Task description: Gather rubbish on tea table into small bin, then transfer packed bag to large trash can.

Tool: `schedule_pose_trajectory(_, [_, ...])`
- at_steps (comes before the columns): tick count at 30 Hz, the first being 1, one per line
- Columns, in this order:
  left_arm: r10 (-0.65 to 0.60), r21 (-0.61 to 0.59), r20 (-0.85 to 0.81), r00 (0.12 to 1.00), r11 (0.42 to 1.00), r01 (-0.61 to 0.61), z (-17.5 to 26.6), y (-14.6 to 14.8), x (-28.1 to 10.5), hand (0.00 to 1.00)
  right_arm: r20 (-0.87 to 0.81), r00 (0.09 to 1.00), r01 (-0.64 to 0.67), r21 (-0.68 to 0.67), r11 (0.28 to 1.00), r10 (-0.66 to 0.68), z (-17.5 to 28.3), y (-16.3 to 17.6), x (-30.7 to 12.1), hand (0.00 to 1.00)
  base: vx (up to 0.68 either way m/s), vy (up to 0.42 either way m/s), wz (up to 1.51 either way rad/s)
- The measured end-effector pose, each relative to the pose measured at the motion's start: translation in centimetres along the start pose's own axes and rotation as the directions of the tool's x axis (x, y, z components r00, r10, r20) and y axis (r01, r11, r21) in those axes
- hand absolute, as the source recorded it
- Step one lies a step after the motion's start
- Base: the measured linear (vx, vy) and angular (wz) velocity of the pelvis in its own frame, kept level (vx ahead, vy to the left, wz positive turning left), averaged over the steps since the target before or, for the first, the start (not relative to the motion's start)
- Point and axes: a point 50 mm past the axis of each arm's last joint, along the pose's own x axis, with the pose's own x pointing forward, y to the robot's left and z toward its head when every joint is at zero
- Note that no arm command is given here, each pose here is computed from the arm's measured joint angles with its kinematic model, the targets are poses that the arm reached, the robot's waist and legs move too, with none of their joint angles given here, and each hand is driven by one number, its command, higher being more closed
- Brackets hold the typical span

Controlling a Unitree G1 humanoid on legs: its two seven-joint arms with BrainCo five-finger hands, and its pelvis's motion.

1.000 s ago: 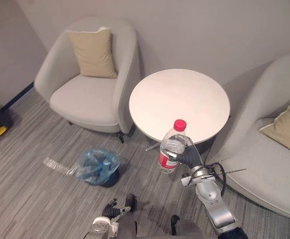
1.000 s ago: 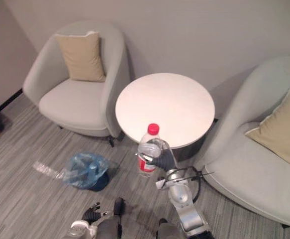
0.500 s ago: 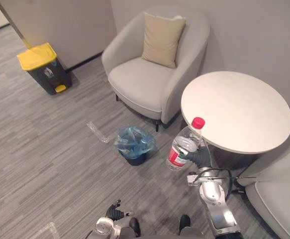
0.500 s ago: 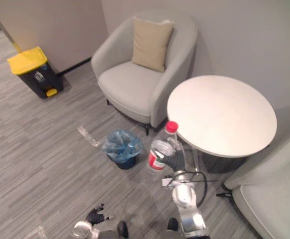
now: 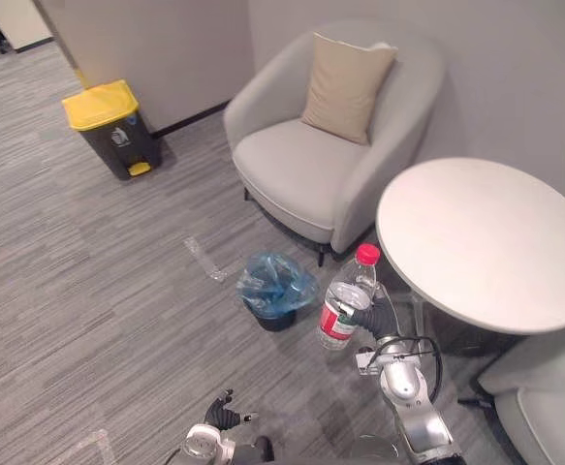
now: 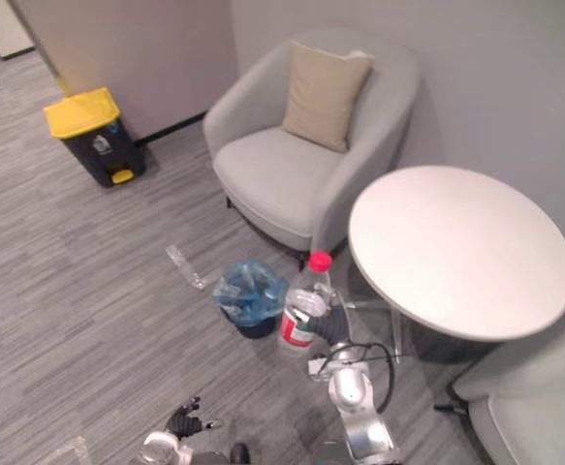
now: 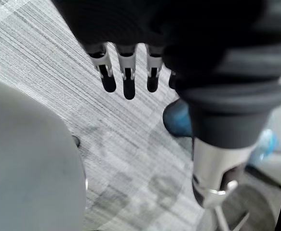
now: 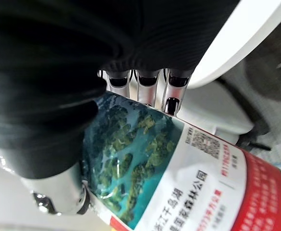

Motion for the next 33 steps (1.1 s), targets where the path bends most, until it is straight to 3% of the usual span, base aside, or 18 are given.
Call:
schedule_pose_trajectory(4, [0.015, 0.001, -0.034, 0.999, 1.000, -0.015, -0.7, 0.6, 0.0, 0.00, -0.030, 0.999, -0.012, -0.021, 1.000, 0.011, -0.9, -0.1, -0.4, 1.00, 0.36, -0.174, 0.88])
schedule_pose_trajectory(7, [-0.017, -0.052, -0.030, 0.999, 0.999, 0.015, -0.3, -1.3, 0.1, 0.00, -0.025, 1.000, 0.004, -0.072, 0.997, -0.006, -1.0, -1.6, -0.2, 1.00, 0.32, -0.121, 0.62])
schedule_pose_trajectory(11, [-0.015, -0.049, -0.014, 1.000, 0.999, 0.014, 0.2, -1.3, 0.1, 0.00, -0.040, 0.998, 0.043, -0.075, 0.996, -0.046, -1.3, -2.4, -0.5, 1.00, 0.28, -0.112, 0.57])
schedule_pose_trajectory(23, [-0.006, 0.006, 0.028, 1.000, 1.000, 0.006, 1.0, -0.7, 0.2, 0.00, -0.016, 0.998, 0.056, -0.021, 0.998, -0.056, -0.6, -1.4, -0.7, 1.00, 0.09, 0.105, -0.05])
schedule_pose_trajectory(30, [-0.003, 0.037, 0.034, 0.999, 0.999, 0.002, 1.1, -0.5, 0.3, 0.00, -0.019, 0.997, -0.073, -0.044, 0.996, 0.073, -0.8, 1.1, 0.1, 1.00, -0.03, 0.054, -0.25])
schedule_pose_trajectory(33, [0.016, 0.049, 0.090, 0.996, 0.999, -0.021, 3.3, -0.2, 0.9, 0.00, 0.051, 0.989, -0.127, -0.150, 0.981, 0.136, 0.5, 1.4, 2.8, 1.00, -0.12, -0.019, -0.18])
